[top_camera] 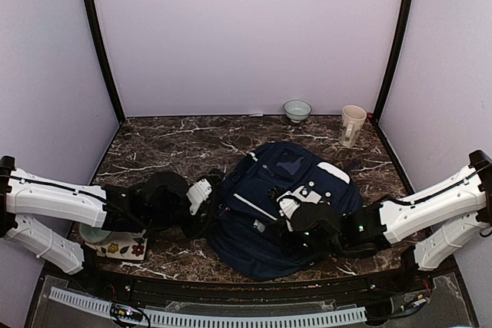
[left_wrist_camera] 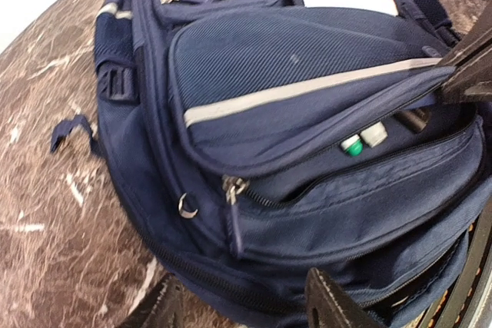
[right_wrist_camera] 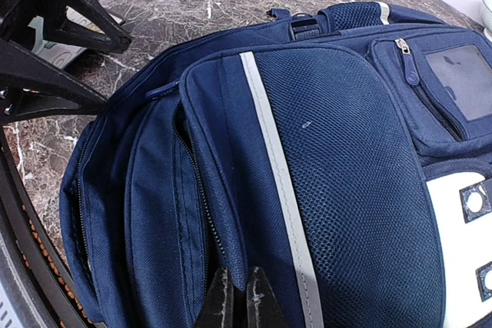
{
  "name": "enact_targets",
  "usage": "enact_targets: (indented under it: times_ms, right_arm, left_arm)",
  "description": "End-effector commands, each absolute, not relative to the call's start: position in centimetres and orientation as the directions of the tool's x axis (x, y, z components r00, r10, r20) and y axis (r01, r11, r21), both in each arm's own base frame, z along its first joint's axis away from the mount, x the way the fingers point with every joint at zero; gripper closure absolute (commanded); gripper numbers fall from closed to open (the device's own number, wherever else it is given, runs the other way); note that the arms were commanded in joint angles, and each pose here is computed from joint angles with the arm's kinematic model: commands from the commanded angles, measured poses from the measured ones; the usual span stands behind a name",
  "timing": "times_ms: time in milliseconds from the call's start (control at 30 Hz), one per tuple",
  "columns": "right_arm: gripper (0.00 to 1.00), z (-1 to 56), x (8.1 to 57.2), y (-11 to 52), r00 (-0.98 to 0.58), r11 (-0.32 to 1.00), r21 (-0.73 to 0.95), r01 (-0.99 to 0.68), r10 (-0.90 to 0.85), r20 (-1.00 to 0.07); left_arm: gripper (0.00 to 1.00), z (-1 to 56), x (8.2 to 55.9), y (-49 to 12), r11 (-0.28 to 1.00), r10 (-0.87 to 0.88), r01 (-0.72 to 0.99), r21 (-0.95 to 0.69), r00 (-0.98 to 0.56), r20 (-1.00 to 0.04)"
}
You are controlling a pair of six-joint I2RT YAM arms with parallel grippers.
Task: Pack the student bag
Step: Pick up the second largest pocket of the student bag.
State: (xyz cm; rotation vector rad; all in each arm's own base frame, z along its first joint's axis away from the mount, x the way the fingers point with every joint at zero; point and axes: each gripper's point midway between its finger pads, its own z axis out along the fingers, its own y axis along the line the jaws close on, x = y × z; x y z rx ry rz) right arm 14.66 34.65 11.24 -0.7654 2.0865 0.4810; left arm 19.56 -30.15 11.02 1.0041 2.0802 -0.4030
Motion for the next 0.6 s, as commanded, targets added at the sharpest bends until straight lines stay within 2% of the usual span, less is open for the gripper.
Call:
enact_targets:
  times_ms: [0, 133, 267, 433, 567]
  right_arm:
    - [1.00, 10.1, 14.3, 33.5, -0.476, 0.753, 0.037, -0.657, -0.376, -0.795]
    - [1.00, 10.5, 14.4, 33.3, -0.473, 0.757, 0.042, -0.652, -0.363, -0.803]
    - [1.00, 10.7, 14.4, 32.9, -0.476, 0.763, 0.046, -0.645, -0.354, -0.805]
    - [1.00, 10.9, 14.5, 32.6, -0.474, 0.767, 0.049, -0.640, -0.343, -0.811]
    - [1.00, 10.9, 14.5, 32.9, -0.471, 0.764, 0.049, -0.644, -0.345, -0.812]
  left_arm:
    - [0.45, 11.3, 19.8, -31.7, 0.567, 0.529, 0.820, 0.077, -0.292, -0.797]
    - [0.51, 10.3, 21.5, -32.0, 0.579, 0.542, 0.810, 0.099, -0.291, -0.788]
    - [0.60, 8.9, 22.6, -32.2, 0.583, 0.553, 0.808, 0.085, -0.318, -0.770]
    - [0.73, 8.7, 22.1, -33.3, 0.532, 0.552, 0.844, 0.062, -0.291, -0.782]
    - [0.78, 8.7, 21.9, -33.9, 0.505, 0.553, 0.861, 0.061, -0.268, -0.789]
